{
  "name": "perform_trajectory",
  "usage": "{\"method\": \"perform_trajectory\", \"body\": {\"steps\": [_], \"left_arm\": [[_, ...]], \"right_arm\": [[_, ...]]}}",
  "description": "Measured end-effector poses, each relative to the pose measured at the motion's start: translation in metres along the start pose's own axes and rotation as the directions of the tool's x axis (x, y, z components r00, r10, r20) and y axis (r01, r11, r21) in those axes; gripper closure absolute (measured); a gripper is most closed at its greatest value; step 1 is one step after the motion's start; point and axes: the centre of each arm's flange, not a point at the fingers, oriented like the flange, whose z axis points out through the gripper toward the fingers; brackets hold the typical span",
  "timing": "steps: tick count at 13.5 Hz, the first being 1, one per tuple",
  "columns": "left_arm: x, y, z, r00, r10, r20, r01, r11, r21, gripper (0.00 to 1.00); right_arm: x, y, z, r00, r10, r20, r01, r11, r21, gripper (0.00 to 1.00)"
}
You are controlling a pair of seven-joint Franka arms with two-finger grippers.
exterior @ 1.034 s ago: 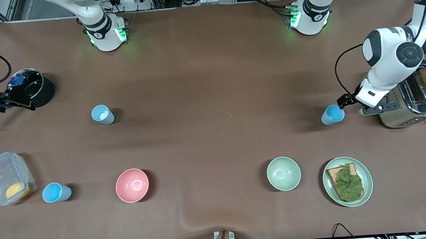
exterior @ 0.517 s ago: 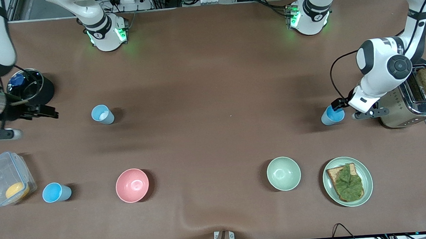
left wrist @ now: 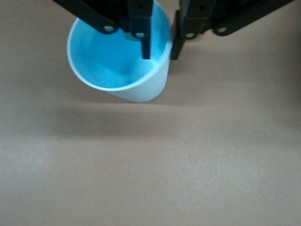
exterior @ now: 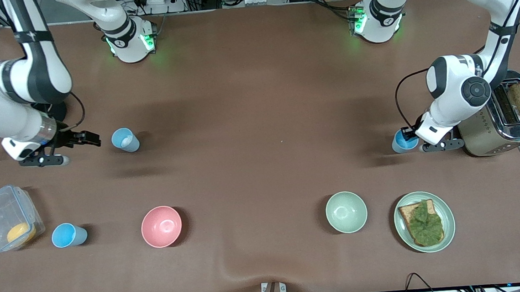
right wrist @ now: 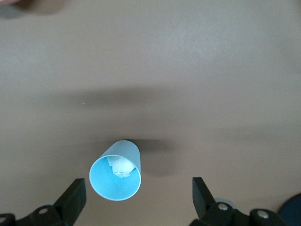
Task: Stack blue cups with both arms
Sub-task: 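Grasp the blue cup with the left gripper while the right gripper reaches another cup, then close the right gripper on the blue cup while the left gripper holds its cup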
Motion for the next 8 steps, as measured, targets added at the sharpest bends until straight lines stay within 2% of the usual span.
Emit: {"method": "perform_trajectory", "body": {"steps": [1, 2, 6, 8], "left_arm": [[0.004, 0.001, -0.004, 1.000, 0.000, -0.011, 0.000, 1.000, -0.002, 0.93], [0.009, 0.003, -0.010, 1.000, 0.002, -0.025, -0.002, 1.000, -0.003, 0.97], [0.029, 0.014, -0.035, 0.997, 0.015, -0.076, -0.016, 1.000, -0.012, 0.97], [0.040, 0.017, -0.055, 0.998, 0.019, -0.055, -0.019, 1.000, -0.009, 0.97]], "right_arm": [[-0.004, -0.002, 0.010, 1.000, -0.004, 0.000, 0.004, 1.000, -0.001, 0.00], [-0.007, -0.003, 0.018, 1.000, -0.008, 0.001, 0.008, 1.000, -0.002, 0.00], [-0.016, -0.004, 0.047, 1.000, -0.012, -0.005, 0.012, 1.000, -0.008, 0.00], [-0.017, -0.003, 0.060, 1.000, -0.018, 0.005, 0.018, 1.000, -0.011, 0.00]]}}
